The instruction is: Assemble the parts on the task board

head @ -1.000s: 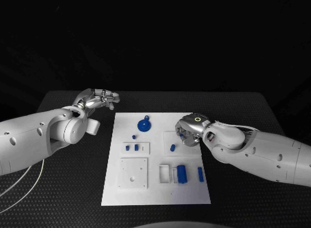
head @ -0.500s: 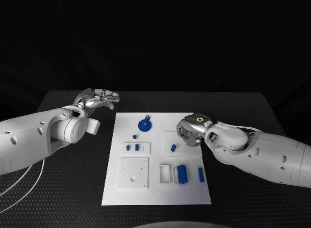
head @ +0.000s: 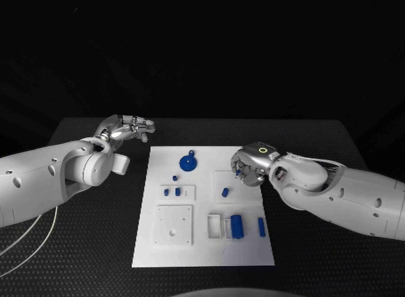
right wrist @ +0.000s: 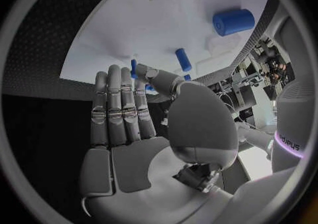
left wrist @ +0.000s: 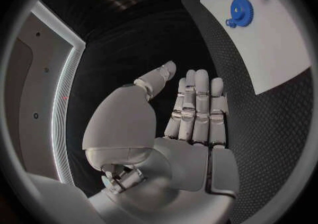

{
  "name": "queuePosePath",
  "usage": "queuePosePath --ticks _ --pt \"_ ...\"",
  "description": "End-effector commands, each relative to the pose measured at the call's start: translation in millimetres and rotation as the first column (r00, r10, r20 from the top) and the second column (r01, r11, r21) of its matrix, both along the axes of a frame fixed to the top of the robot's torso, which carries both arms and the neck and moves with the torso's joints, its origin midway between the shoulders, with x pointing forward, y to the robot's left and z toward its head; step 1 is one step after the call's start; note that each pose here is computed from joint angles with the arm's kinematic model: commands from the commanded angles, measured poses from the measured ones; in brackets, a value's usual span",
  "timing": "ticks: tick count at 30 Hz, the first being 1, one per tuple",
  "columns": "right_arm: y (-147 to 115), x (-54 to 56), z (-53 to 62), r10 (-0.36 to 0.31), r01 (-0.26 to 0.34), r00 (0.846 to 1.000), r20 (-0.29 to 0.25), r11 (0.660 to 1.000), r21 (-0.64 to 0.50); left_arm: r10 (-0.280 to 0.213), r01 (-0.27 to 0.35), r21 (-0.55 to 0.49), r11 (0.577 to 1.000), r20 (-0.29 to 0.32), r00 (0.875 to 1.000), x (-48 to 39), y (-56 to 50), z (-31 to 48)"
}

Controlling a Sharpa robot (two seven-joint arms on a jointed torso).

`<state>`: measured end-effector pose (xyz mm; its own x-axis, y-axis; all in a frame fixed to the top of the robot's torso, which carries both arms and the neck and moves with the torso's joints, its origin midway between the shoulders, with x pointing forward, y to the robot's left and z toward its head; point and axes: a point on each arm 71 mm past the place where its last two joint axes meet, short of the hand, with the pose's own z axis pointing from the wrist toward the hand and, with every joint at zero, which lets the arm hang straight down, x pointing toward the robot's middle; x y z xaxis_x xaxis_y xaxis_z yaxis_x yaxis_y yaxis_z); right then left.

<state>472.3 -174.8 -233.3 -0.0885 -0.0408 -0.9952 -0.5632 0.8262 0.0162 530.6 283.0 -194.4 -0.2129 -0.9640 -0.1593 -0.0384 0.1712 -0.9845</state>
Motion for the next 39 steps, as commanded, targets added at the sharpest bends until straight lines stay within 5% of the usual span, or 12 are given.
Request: queuePosePath --ticks 1,9,21,27,39 --pt "1.8 -1.4 -1.2 0.006 -0.006 1.0 -0.03 1.0 0.004 -0.012 0.012 -0.013 1.0 0.001 1.0 0.3 -1.4 1.0" --pt "1.3 -3.2 3.2 0.005 -0.003 0.999 -0.045 1.0 0.027 -0.01 0.01 -0.014 1.0 -0.002 1.0 0.4 -0.2 0.8" --pt "18.4 -9.3 27.6 0.043 -0.039 0.998 -0.035 0.993 0.107 -0.008 0.008 -0.016 1.0 -0.004 1.0 1.3 0.3 0.5" --pt "42.9 -14.6 38.7 0.097 -0.094 0.995 -0.021 0.986 0.134 -0.001 0.001 -0.015 1.0 -0.003 1.0 3.5 0.5 0.1" --pt "101.8 -28.9 36.9 0.224 -0.218 0.974 -0.023 0.963 0.16 -0.004 0.004 -0.018 1.0 -0.003 1.0 8.8 -7.2 -1.2"
